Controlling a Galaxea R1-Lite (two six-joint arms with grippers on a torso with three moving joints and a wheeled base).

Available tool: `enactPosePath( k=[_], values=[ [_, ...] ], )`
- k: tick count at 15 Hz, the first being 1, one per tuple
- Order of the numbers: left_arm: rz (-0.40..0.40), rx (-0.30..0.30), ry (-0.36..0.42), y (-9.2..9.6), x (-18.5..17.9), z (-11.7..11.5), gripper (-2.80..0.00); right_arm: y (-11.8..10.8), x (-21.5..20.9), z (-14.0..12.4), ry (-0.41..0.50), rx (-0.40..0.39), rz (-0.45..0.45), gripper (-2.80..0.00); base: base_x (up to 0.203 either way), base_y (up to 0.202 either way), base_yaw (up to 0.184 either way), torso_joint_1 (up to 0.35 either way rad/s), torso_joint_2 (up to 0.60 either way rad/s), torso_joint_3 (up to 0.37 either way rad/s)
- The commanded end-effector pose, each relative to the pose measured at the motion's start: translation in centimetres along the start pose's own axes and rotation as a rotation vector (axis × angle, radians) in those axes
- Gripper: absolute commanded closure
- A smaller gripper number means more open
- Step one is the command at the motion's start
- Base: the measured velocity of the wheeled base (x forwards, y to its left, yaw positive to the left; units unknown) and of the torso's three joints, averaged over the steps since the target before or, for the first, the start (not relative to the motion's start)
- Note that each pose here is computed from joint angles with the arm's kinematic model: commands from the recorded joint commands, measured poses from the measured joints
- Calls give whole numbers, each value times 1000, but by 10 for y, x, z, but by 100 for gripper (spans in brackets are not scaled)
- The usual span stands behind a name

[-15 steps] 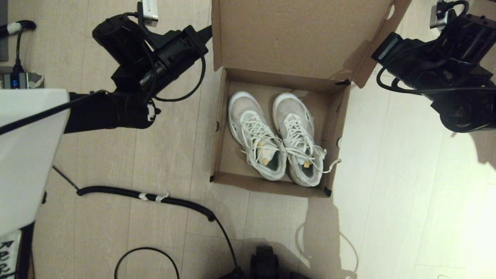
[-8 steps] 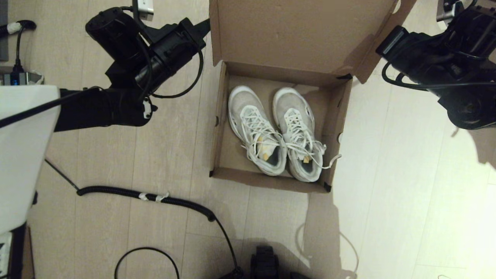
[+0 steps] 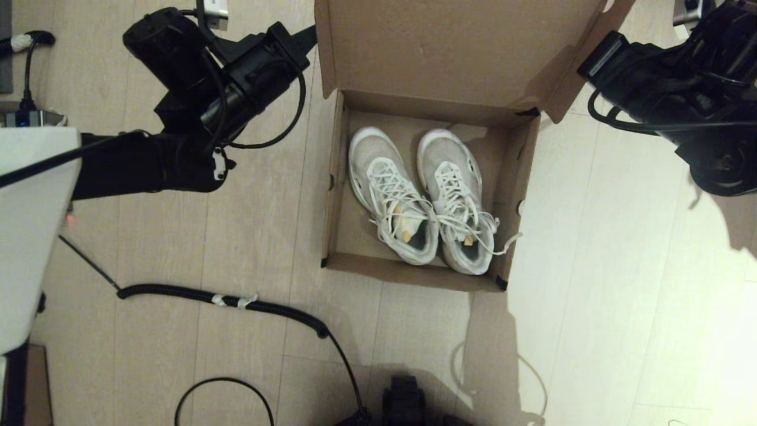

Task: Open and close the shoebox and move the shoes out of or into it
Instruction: Close the shoe box

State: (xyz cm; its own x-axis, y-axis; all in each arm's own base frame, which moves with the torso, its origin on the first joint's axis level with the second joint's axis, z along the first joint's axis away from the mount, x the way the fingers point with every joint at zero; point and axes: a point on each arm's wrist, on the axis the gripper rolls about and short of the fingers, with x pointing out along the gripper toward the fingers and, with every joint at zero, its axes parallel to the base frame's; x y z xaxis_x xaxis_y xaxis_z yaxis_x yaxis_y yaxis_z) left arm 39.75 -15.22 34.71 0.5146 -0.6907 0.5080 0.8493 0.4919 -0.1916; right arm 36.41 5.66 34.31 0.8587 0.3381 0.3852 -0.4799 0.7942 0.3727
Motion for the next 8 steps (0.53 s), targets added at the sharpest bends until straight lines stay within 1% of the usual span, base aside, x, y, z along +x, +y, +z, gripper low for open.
enactPosePath(
  k=[1,5,8],
  values=[
    [6,-12,15,0,-4,-3,0,1,-1,0,1,6,5,0,0,0,0,0,0,0],
    [19,-26,37,-2,-9,-6,0,9,0,-8,23,21,22,0,0,0,0,0,0,0],
    [36,-42,62,-1,-14,-12,0,6,-3,-16,50,29,7,0,0,0,0,0,0,0]
  ],
)
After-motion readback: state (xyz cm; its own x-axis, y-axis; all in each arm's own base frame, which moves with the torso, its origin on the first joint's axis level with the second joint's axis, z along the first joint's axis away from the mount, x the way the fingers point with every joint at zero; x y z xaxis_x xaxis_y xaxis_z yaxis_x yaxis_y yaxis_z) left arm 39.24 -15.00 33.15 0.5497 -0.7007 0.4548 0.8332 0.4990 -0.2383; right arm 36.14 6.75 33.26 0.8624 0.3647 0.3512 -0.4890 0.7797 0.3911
